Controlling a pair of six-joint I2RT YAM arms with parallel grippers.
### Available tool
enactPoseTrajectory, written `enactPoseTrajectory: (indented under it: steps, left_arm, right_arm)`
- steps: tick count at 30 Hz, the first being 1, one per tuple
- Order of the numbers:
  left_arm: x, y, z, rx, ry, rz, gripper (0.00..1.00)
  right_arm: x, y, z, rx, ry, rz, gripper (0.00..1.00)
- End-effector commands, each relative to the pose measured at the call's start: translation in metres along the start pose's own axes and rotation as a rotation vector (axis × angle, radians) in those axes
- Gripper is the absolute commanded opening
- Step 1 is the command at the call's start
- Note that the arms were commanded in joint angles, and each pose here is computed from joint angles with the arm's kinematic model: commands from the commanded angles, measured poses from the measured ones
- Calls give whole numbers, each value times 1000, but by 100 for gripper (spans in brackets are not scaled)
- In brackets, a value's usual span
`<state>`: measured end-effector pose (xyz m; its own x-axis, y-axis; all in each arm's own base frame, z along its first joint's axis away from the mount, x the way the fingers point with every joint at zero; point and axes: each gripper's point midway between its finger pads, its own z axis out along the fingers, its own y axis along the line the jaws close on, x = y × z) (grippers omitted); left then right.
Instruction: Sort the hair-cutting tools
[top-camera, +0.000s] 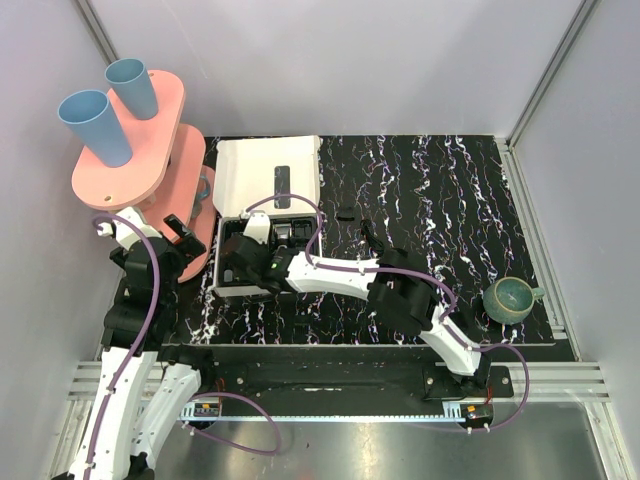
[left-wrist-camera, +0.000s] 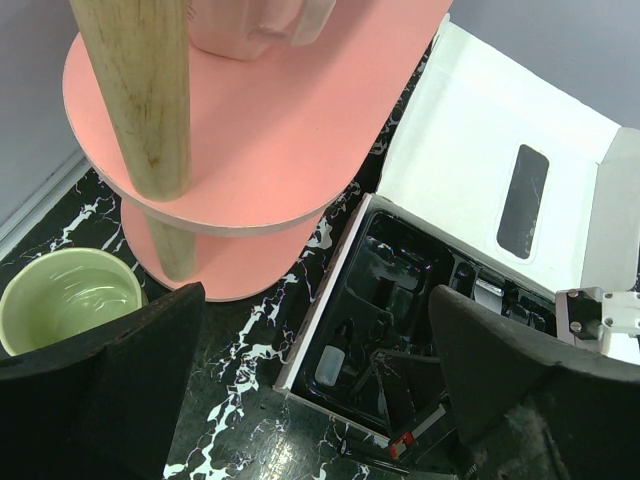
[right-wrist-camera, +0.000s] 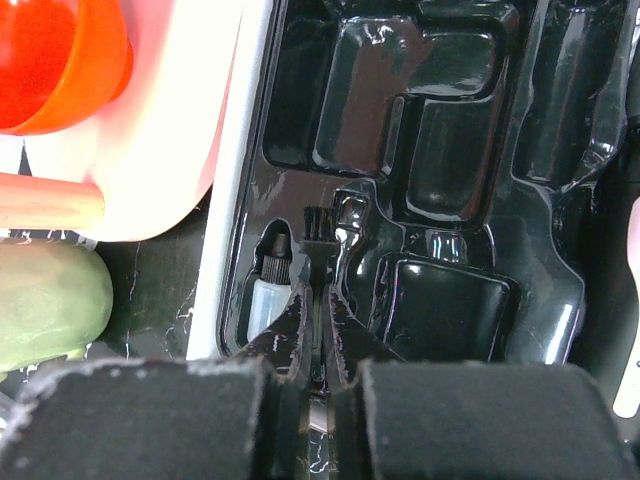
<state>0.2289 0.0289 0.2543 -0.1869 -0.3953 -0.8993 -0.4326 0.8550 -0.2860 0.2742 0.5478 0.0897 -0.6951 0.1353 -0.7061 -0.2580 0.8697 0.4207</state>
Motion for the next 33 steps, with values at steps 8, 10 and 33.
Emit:
enactPoseTrajectory:
  steps: [8,10,33]
  left_arm:
    - [-14,1,-2,-18,-41,-19,99]
    - [-15,1,-2,-17,-42,-20,99]
    - [-14,2,-2,-20,-40,-18,99]
  right_arm:
    - [-3,-2,-1,69,-34,8,0]
    - [-4,-1,0,72,-33,10,0]
    - [4,1,7,86,2,-24,27]
